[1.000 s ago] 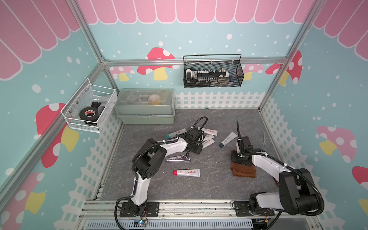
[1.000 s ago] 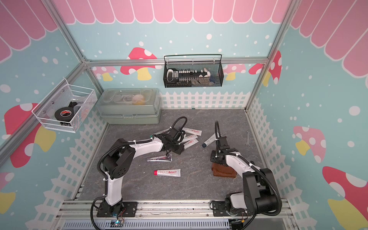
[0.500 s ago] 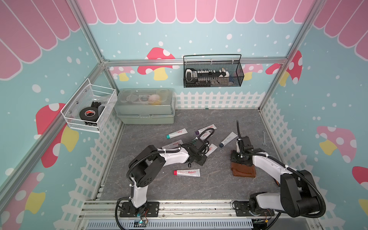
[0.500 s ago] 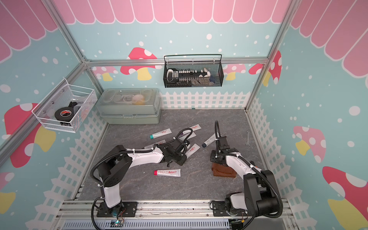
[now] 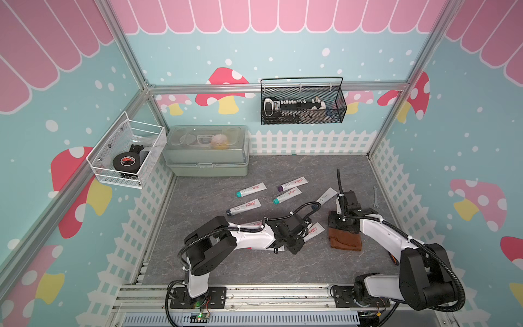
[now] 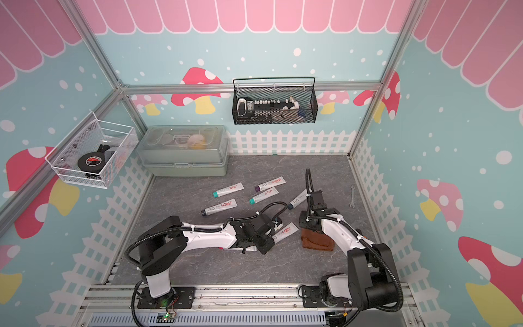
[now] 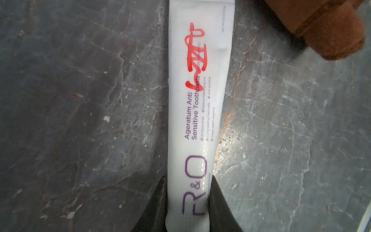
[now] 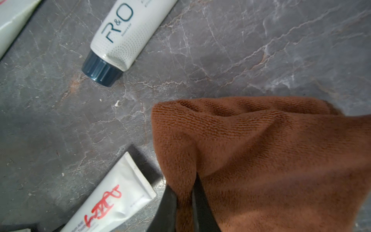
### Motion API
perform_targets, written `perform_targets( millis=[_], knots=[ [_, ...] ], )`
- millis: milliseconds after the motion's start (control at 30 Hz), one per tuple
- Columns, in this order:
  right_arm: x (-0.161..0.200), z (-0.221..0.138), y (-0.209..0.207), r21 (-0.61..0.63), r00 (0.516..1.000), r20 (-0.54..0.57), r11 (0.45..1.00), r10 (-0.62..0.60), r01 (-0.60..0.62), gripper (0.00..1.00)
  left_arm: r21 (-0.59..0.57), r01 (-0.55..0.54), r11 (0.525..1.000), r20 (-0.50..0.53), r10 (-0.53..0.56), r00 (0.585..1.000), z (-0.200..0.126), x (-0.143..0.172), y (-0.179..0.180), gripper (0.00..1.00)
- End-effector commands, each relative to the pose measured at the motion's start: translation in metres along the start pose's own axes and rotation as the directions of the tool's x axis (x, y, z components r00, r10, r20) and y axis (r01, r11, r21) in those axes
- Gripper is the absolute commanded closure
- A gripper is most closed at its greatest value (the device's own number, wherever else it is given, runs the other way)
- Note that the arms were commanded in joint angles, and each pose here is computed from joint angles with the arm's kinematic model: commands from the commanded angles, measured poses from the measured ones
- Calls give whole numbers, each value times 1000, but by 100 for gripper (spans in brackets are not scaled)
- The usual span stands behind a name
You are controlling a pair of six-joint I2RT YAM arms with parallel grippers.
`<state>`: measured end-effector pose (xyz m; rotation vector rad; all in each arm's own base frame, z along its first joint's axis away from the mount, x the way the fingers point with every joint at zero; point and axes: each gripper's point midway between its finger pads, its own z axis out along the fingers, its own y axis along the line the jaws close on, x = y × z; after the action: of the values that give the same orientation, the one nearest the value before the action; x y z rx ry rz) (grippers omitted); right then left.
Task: Wipe the surface of the toothpaste tube
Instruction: Move the toothpaste to the center of the board.
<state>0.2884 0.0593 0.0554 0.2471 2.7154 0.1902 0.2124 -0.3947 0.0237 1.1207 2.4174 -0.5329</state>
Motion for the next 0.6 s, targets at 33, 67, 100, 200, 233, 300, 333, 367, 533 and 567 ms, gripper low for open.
perform_targets(
  millis=[33,67,100,200,233,300,333,367,533,567],
  knots=[
    [-8,-10,9,-26,1000,13,999,-28,28,89,11,18,1000,49,-18,999,-3,6,0,62],
    [-8,-10,10,-34,999,9,999,-32,33,89,6,33,999,71,-33,997,-4,8,2,60],
    [-8,-10,12,-42,999,2,998,-39,39,89,8,47,999,99,-48,994,-6,9,3,59],
    [-8,-11,16,-57,998,-8,997,-56,55,89,19,79,997,164,-81,983,-6,14,6,58],
    [-7,-11,17,-66,998,-13,996,-62,61,89,20,83,996,176,-85,981,-5,15,7,58],
    [-6,-12,23,-96,997,-19,993,-75,73,89,23,86,996,195,-89,977,-1,16,7,58],
    [-5,-12,25,-109,997,-25,991,-77,74,89,23,84,996,199,-87,976,0,16,8,58],
    [-5,-12,28,-130,996,-31,989,-78,73,89,25,81,996,201,-85,976,2,15,7,58],
    [2,-8,51,-248,992,-79,966,-94,71,89,36,70,997,188,-76,979,9,16,5,63],
    [5,-6,56,-270,991,-91,960,-97,70,89,37,71,997,185,-76,980,10,17,5,66]
  ],
)
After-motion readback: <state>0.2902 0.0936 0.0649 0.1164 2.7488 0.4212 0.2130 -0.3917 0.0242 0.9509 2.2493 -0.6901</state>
